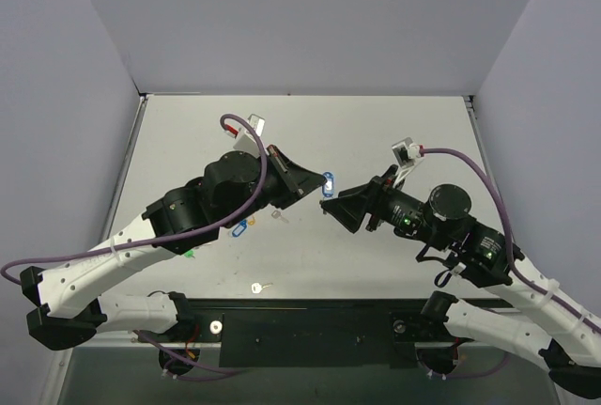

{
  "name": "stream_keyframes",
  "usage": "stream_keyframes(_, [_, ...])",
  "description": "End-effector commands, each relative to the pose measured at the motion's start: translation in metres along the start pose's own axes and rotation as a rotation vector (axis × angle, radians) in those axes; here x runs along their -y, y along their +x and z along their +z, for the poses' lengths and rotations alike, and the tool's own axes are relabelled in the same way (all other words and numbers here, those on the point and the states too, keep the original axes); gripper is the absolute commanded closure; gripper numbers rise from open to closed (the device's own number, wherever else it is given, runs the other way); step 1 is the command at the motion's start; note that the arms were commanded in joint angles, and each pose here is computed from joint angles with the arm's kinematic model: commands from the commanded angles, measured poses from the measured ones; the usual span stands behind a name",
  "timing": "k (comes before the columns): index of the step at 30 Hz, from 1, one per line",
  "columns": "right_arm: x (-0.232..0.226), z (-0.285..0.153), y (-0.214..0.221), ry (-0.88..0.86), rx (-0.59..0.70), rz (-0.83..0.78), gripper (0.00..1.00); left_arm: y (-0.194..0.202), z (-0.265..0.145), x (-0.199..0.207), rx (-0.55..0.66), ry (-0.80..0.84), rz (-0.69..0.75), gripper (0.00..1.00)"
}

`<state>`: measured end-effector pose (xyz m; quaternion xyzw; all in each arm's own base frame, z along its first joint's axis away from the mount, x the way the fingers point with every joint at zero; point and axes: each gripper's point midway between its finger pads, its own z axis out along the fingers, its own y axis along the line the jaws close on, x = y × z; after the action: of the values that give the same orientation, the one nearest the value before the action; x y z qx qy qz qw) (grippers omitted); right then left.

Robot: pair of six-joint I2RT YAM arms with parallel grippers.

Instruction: Remove the keys from the keyring

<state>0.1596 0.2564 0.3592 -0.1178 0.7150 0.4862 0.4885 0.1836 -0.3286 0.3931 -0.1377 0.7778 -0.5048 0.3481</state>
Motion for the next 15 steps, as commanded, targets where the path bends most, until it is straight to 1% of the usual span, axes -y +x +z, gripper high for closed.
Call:
stream_keyframes(1, [-0.007, -0.001, -0.012, -0.005, 0.018, -0.039, 0.41, -0.011, -0.006, 0.018, 0.042, 0.069, -0.029, 1.0])
stream_keyframes(7, [-0.005, 0.005, -0.006, 0.01, -0.029, -0.064, 0.46, -0.015, -0.008, 0.017, 0.06, 0.063, -0.023, 1.0])
stream_keyframes(12, [-0.005, 0.008, -0.008, 0.013, -0.031, -0.07, 0.47, -0.015, -0.007, 0.016, 0.061, 0.065, -0.023, 1.0])
stream_keyframes(15, [-0.006, 0.011, -0.008, 0.015, -0.037, -0.076, 0.5, -0.015, -0.009, 0.017, 0.063, 0.072, -0.026, 1.0])
